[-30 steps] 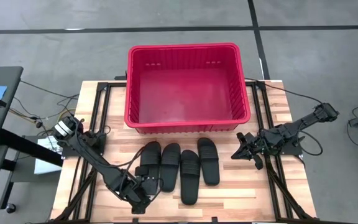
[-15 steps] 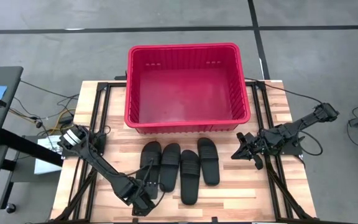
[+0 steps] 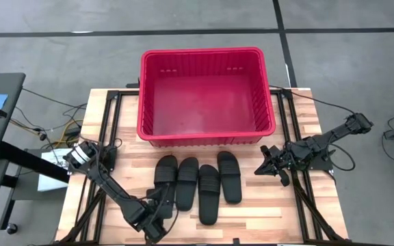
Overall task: Pick and place slides into bin
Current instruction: Put the black slipper into the red bin
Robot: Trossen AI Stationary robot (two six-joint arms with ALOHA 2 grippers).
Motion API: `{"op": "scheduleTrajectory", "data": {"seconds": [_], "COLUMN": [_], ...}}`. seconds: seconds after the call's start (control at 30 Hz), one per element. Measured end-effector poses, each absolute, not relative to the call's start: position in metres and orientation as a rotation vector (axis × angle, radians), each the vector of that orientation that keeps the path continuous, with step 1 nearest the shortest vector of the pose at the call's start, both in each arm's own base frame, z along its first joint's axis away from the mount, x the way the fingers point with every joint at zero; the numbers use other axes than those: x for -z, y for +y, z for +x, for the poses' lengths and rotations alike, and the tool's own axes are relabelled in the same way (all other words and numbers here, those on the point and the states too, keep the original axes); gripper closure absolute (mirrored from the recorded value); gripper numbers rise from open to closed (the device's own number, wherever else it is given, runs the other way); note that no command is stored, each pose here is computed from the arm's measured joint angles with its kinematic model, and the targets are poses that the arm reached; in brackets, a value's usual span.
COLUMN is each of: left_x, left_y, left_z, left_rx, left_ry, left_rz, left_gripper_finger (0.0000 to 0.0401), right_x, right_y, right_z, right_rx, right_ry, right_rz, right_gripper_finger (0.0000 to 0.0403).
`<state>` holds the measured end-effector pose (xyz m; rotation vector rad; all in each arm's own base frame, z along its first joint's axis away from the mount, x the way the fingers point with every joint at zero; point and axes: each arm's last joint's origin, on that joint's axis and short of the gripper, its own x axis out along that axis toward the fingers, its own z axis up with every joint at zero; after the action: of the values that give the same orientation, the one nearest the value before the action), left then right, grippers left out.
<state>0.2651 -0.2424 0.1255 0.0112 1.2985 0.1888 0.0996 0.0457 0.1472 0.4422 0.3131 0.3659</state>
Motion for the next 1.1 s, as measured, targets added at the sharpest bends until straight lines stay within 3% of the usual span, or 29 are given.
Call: {"op": "scheduleTrajectory", "data": {"seconds": [0.37, 0.77, 1.1], "left_x": [-0.123, -0.138, -0.166], "left_y": [-0.251, -0.282, -0.311], "left_z": [0.261, 0.247, 0.25], "left_rx": [-0.163, -0.149, -0.009], "left_ry": [1.262, 1.263, 1.275], "left_rz": [0.037, 0.088, -0.045], "left_gripper_finger": [0.0386, 0.0395, 0.0399], "right_x": [-0.147, -0.147, -0.147], "right_y": [0.046, 0.046, 0.046], "right_z": [0.1, 0.1, 0.1], "right_rx": [-0.366, -0.366, -0.366], "right_ry": [0.313, 0.313, 0.313], "right_rz": [0.442, 0.442, 0.442], "right_gripper_finger": [0.0403, 0.0403, 0.0403]}}
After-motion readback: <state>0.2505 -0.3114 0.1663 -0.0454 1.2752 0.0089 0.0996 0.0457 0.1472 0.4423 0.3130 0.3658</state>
